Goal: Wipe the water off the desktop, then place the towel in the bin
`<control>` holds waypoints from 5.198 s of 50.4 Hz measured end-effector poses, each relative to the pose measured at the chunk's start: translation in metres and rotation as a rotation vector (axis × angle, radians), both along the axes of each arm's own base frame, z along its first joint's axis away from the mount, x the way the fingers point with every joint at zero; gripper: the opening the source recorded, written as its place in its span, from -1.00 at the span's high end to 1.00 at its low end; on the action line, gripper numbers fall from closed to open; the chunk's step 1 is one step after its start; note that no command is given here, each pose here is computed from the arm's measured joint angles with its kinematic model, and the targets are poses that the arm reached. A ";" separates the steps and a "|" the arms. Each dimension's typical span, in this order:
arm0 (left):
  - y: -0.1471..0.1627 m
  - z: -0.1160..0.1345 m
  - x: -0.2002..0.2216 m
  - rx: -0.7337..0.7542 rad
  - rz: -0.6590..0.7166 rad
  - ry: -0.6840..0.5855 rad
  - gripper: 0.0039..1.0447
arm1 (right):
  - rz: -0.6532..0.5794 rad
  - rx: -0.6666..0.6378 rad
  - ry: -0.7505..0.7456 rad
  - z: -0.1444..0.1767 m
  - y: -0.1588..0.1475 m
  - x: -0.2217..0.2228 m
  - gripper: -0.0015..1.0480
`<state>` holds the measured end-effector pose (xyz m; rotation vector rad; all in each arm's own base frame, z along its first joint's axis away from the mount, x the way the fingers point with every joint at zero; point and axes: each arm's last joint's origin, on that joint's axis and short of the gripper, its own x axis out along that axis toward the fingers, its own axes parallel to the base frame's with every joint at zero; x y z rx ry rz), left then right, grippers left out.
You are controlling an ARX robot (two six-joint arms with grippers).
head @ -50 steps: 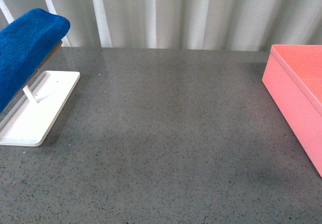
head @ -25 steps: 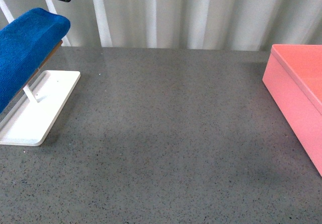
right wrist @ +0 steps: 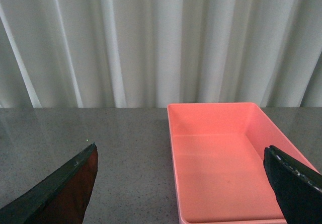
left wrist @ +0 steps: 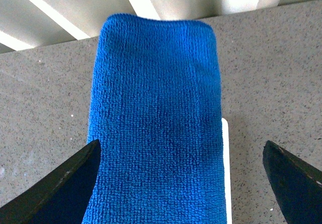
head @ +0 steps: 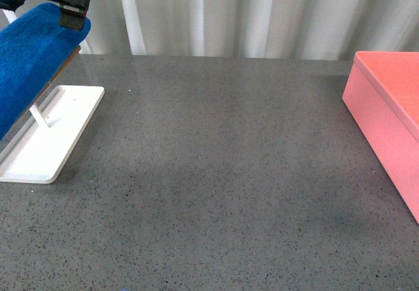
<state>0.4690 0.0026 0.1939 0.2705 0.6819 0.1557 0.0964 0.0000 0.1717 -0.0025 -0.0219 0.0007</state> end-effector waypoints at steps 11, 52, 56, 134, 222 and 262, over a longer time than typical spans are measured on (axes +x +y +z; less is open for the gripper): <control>0.006 -0.020 0.005 0.016 0.016 0.027 -0.88 | 0.000 0.000 0.000 0.000 0.000 0.000 -0.86; 0.012 -0.032 0.007 0.107 0.035 0.027 0.91 | 0.000 0.000 0.000 0.000 0.000 0.000 -0.86; 0.008 -0.027 0.005 0.122 0.019 0.014 0.91 | 0.000 0.000 0.000 0.000 0.000 0.000 -0.86; -0.177 0.030 -0.101 -0.211 -0.314 -0.205 0.91 | 0.000 0.000 0.000 0.000 0.000 0.000 -0.86; -0.211 0.046 -0.121 -0.791 -0.602 -0.167 0.91 | 0.251 -0.040 0.242 -0.004 -0.002 0.010 -0.86; -0.209 0.043 -0.101 -0.746 -0.450 -0.177 0.91 | 0.674 -0.111 0.435 0.012 0.044 0.157 -0.86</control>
